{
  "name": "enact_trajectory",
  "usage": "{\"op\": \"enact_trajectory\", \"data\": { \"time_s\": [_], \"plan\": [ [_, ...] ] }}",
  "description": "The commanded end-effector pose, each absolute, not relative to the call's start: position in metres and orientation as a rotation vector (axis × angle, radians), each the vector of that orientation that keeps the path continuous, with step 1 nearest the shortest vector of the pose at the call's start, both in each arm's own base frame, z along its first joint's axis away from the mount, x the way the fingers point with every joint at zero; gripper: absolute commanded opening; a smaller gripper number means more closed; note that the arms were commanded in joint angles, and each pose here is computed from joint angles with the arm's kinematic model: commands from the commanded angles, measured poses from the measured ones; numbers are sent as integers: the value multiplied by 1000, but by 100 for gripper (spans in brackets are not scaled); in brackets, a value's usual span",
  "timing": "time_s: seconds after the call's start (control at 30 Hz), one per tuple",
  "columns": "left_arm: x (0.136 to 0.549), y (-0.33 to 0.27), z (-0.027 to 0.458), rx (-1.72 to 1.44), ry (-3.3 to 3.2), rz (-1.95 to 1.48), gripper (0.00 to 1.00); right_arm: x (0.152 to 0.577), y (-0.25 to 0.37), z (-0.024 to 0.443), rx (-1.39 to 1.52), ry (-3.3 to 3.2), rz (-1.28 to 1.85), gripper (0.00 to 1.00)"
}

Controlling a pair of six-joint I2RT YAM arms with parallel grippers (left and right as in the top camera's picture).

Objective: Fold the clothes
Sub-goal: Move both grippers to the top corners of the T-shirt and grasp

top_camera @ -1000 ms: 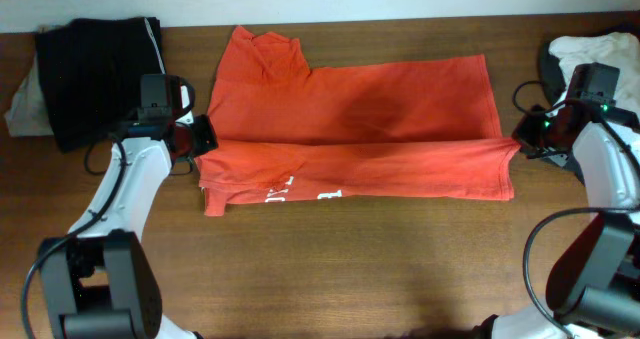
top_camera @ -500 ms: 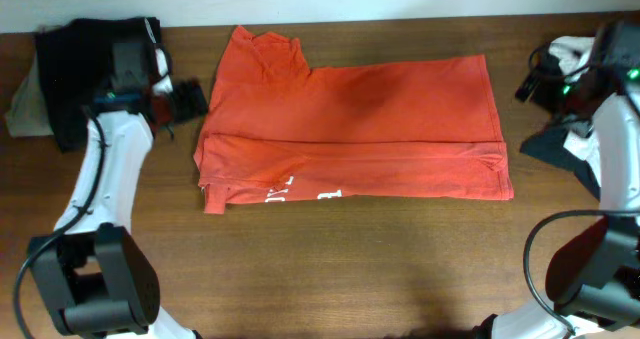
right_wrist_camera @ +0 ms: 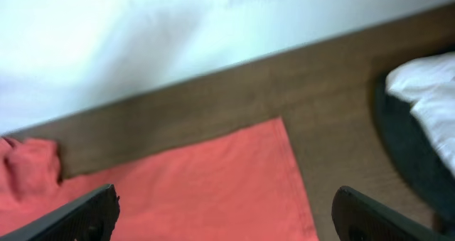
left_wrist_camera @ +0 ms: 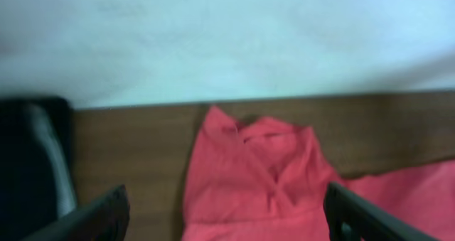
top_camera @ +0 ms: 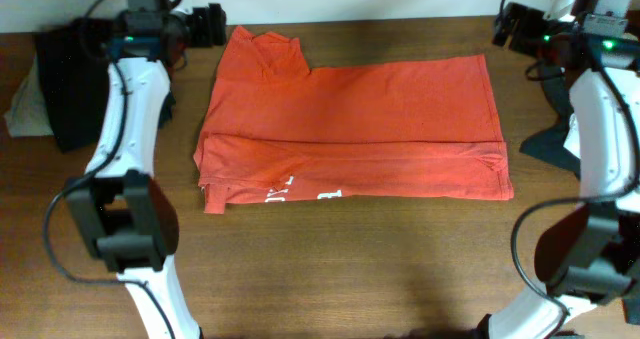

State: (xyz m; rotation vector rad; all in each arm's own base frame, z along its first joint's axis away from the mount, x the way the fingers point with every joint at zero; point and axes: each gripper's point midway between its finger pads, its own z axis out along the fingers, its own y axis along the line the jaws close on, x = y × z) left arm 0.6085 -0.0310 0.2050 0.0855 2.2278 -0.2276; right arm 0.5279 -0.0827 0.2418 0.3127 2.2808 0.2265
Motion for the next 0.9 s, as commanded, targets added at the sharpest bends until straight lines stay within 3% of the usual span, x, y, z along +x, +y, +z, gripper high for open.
{"op": "enact_trajectory", "data": {
  "time_s": [0.0, 0.17, 0.33, 0.47, 0.87],
  "plan": [
    [630, -57, 145, 188, 2248, -320, 87, 541, -80, 203, 309, 2351, 228, 99],
    [651, -61, 102, 198, 2219, -320, 86, 552, -82, 131, 333, 2467, 244, 99],
    [660, -67, 74, 208, 2210, -320, 84, 553, -81, 91, 321, 2536, 246, 99],
    [662, -63, 46, 185, 2248, -267, 80, 554, -78, 85, 288, 2549, 239, 99],
    [664, -48, 9, 137, 2286, -213, 79, 554, -86, 84, 300, 2553, 159, 99]
  ]
}}
